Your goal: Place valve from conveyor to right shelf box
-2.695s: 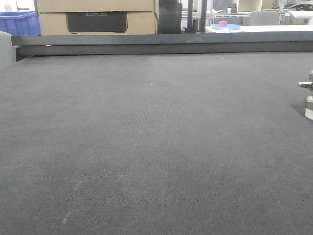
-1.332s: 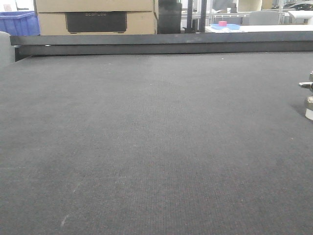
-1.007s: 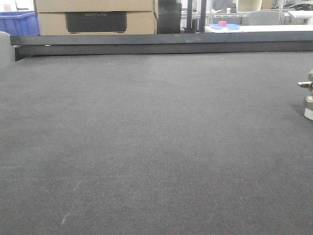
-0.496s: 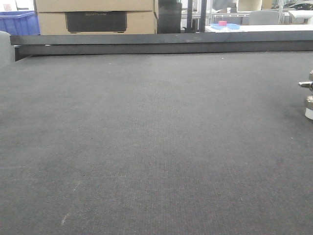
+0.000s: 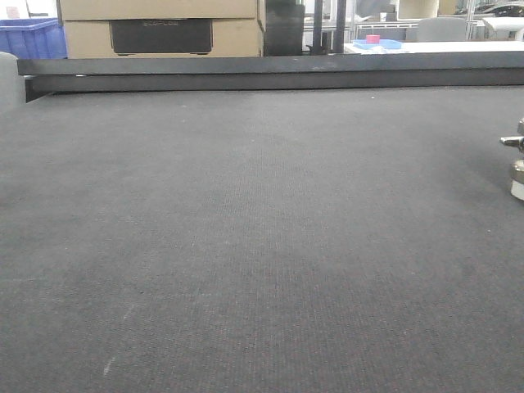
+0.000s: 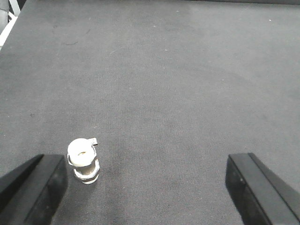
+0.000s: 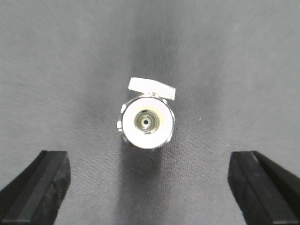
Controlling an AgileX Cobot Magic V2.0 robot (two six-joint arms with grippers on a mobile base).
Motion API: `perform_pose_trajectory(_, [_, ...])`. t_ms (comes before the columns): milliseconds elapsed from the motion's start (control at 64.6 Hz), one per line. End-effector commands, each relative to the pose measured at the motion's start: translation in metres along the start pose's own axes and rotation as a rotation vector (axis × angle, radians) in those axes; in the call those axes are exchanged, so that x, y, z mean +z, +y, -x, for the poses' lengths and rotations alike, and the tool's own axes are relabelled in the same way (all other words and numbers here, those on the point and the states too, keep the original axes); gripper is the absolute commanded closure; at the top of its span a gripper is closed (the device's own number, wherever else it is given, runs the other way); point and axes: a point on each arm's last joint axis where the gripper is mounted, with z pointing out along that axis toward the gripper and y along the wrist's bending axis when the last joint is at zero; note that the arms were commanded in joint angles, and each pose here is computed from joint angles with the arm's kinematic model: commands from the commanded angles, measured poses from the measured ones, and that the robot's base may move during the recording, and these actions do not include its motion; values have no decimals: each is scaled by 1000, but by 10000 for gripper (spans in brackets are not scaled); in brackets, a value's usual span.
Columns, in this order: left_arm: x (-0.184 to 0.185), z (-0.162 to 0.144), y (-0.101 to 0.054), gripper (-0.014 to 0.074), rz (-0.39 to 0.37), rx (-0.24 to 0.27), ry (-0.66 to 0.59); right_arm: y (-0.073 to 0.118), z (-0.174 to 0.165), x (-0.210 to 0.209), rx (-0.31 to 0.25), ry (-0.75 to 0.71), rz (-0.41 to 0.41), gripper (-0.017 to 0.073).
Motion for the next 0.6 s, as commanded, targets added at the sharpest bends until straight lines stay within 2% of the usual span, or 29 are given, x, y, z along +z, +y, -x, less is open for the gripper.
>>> perform_pose_trajectory(0, [-2,2,-1,5,-9,-5,-11,-3,6,16,-7,9,-5,-9])
perform_pose_trajectory(310, [-2,2,-1,5,-9,-5,-9,-8,12,76,2,109,9,-9])
perform_pose_trajectory(527, [-2,1,-1,5,-8,-5,3,-10,11,103,2,167,11,-9])
perform_pose_trajectory(589, [-2,1,-1,5,-8,-5,3,-11,11,108,1,178,11,16])
